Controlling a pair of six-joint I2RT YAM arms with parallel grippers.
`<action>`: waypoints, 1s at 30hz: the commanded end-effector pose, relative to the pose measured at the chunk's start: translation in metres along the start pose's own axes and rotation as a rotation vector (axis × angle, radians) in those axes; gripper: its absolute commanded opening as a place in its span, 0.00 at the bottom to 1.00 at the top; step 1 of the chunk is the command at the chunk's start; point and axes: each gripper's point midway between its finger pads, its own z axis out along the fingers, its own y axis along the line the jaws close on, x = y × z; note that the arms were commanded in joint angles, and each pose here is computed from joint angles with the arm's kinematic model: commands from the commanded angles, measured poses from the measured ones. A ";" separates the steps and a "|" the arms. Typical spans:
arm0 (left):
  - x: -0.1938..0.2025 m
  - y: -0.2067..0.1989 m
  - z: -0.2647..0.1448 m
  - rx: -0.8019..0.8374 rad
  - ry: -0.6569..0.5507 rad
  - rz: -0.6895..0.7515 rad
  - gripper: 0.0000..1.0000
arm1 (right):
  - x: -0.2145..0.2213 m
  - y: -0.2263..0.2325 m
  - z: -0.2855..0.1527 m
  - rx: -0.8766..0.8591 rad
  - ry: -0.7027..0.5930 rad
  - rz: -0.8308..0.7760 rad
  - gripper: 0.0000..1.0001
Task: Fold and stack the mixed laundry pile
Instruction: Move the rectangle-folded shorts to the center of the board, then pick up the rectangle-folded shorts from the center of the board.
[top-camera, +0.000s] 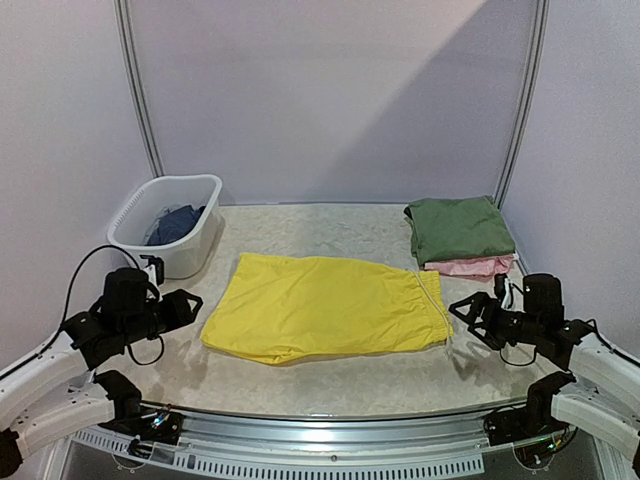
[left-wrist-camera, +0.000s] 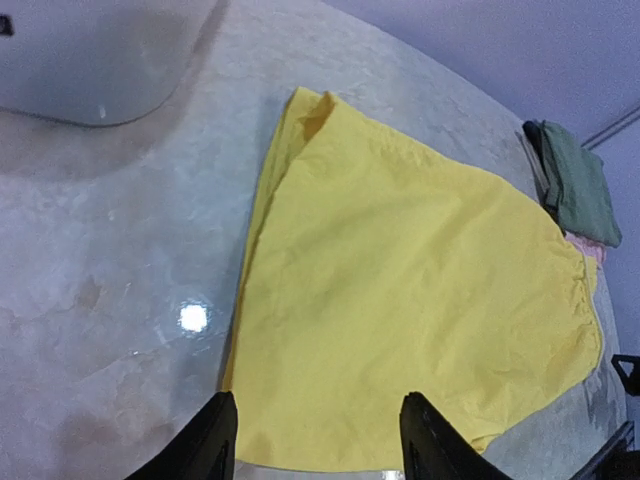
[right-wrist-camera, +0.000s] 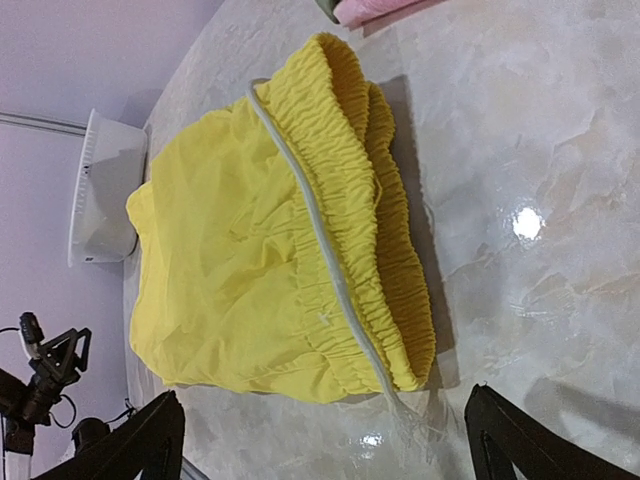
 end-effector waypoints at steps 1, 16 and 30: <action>-0.005 -0.047 0.000 0.033 0.020 0.227 0.56 | -0.002 -0.011 0.005 0.080 0.020 0.004 0.99; 0.107 -0.310 0.041 0.178 0.059 1.320 0.74 | -0.057 -0.009 -0.035 0.272 -0.220 0.011 0.99; 0.222 -0.392 0.098 0.230 0.038 1.693 0.81 | -0.068 -0.027 -0.051 0.345 -0.232 0.020 0.99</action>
